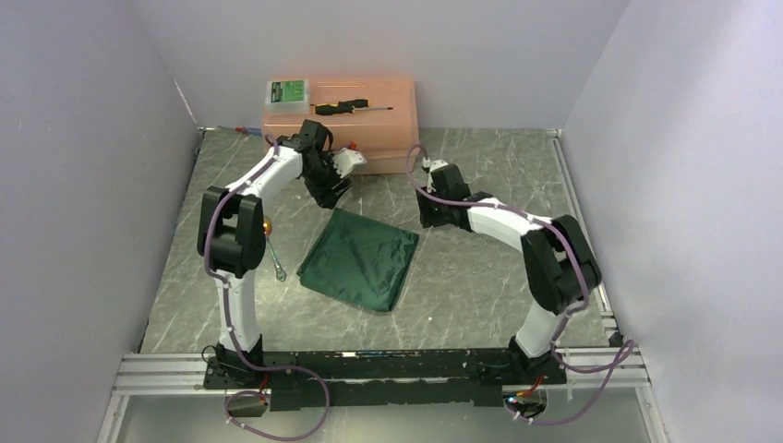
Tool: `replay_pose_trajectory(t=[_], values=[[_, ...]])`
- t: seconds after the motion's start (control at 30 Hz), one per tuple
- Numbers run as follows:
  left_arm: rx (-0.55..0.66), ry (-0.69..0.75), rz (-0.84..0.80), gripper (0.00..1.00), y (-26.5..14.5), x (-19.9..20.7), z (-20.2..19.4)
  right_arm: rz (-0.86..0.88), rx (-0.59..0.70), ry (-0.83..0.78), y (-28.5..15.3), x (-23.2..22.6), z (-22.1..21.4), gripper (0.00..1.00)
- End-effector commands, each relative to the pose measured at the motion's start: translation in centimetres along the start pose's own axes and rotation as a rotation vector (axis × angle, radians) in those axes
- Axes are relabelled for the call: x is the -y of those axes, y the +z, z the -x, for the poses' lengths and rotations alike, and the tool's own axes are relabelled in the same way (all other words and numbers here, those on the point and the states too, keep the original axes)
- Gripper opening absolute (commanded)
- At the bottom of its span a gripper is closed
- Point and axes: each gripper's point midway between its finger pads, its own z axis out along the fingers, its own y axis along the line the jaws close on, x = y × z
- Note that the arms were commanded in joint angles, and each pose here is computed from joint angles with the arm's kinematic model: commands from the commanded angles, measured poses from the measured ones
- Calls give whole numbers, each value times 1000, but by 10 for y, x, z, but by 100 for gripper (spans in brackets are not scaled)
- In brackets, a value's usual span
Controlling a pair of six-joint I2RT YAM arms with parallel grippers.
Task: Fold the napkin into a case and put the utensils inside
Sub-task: Turn over the upper triangle folded napkin at the center of the board, then smooth out the lower triangle-folded napkin at the center of the board.
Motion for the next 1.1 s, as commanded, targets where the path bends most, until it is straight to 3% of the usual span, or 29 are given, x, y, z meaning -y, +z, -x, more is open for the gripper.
replay_pose_trajectory(t=[0.0, 0.23, 0.4, 0.77, 0.93, 1.07], values=[[67, -45, -38, 63, -42, 14, 16, 2, 138, 8, -28, -31, 23, 41], [42, -54, -194, 60, -54, 57, 0, 248, 98, 84, -26, -95, -6, 1], [-3, 7, -299, 62, -58, 94, -14, 244, 57, 200, -8, -64, -11, 0], [-30, 163, -402, 63, -57, 152, 9, 206, -19, 257, 24, -29, -26, 0], [-36, 237, -478, 62, -47, 191, 9, 151, 1, 290, 21, -8, -23, 0], [-66, 265, -519, 60, -39, 212, 8, 135, 91, 298, -2, -5, 3, 0]])
